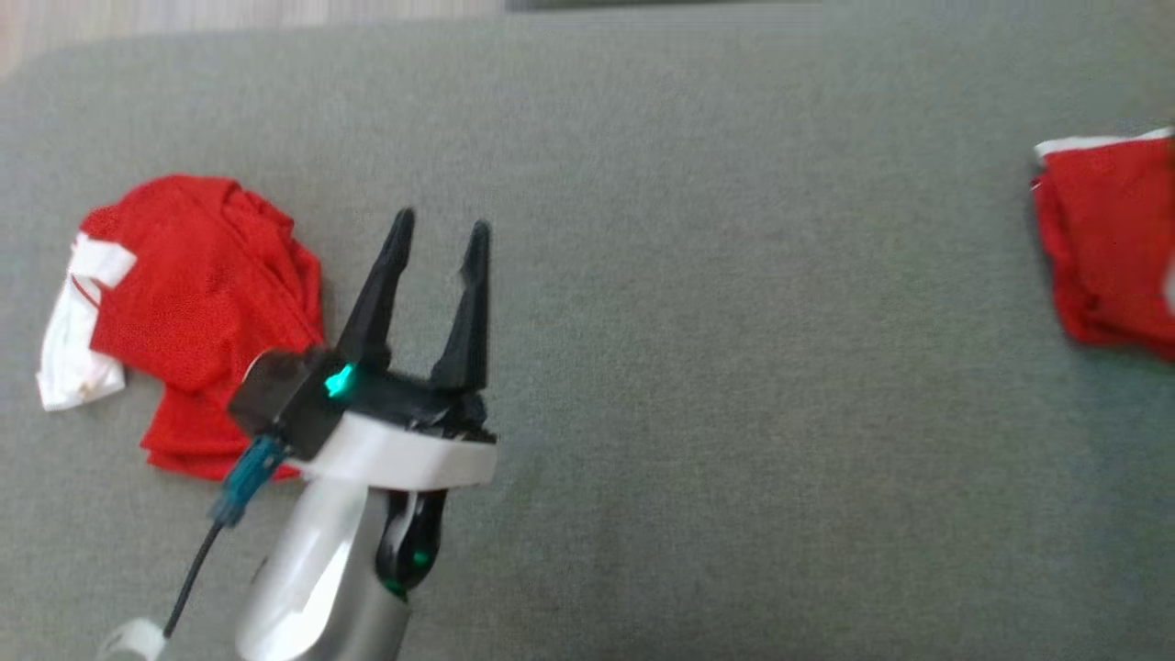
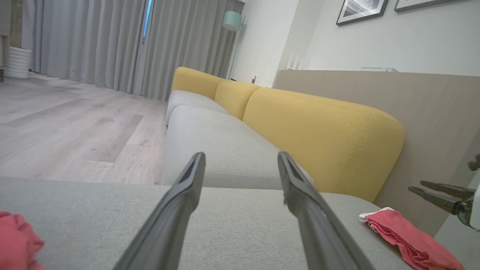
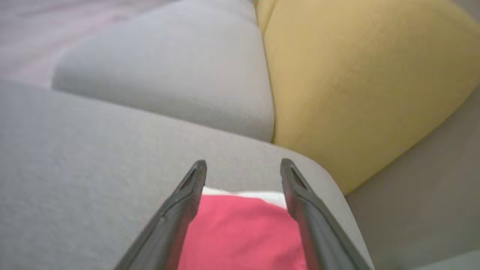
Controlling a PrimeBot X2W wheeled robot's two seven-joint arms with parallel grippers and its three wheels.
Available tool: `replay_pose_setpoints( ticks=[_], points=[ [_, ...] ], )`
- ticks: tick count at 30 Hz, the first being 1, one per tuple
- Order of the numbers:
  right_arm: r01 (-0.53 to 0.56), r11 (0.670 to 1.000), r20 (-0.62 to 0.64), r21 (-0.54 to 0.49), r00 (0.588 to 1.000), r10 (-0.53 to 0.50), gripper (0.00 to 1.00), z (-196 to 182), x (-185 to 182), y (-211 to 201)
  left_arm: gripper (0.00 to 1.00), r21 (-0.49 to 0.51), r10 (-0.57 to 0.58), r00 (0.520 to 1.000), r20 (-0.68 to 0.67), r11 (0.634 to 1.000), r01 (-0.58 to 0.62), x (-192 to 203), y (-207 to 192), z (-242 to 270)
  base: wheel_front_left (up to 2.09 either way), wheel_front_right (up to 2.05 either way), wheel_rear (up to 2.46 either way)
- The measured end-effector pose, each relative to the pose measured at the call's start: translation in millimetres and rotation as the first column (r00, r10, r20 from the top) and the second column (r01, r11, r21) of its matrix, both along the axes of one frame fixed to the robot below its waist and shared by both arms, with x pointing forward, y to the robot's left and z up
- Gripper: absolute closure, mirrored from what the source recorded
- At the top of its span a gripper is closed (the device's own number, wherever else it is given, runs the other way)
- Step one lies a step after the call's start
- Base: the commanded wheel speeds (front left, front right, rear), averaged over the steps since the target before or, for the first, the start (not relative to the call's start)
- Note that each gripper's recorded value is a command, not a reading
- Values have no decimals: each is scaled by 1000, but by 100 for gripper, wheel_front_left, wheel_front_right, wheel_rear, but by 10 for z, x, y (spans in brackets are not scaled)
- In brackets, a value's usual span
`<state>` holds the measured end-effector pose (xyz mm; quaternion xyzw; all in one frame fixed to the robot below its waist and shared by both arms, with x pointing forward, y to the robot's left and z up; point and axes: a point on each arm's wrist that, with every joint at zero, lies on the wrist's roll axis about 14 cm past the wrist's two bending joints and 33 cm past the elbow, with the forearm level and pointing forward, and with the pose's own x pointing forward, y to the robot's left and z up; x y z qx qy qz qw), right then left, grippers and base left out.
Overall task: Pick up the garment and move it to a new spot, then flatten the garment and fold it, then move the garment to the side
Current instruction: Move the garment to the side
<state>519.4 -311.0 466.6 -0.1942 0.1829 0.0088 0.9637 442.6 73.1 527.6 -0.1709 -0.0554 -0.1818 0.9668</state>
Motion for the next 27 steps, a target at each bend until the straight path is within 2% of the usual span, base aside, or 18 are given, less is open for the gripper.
replay_pose_setpoints(
  ticks=[3,6,9,14,17,20,23,27],
  points=[
    [-50,995,125,86,991,39,0,305,41,322,0,-2,25,1000,8,1000,-25,-95,75,50,0,0,0],
    [-107,977,251,184,966,59,0,632,20,636,0,0,53,998,22,999,-53,-186,162,112,0,0,0],
    [-152,942,340,299,939,43,0,857,-86,909,0,-5,82,996,34,997,-82,-287,254,169,0,0,0],
    [-233,862,441,450,898,12,0,1127,-298,1350,0,-7,118,992,42,993,-117,-444,370,201,0,0,0],
    [-276,832,467,482,884,22,0,1112,-471,1583,0,-1,143,989,41,990,-143,-508,456,195,0,0,0],
    [-280,814,460,510,888,17,0,914,-670,1699,0,-3,171,985,28,985,-171,-568,551,150,0,0,0],
    [-249,832,417,495,909,24,0,549,-961,1726,0,36,184,983,1,982,-184,-657,594,22,0,0,0],
    [-211,841,365,498,931,17,0,299,-1158,1689,0,56,191,981,-38,980,-189,-746,615,-127,0,0,0]
  ],
)
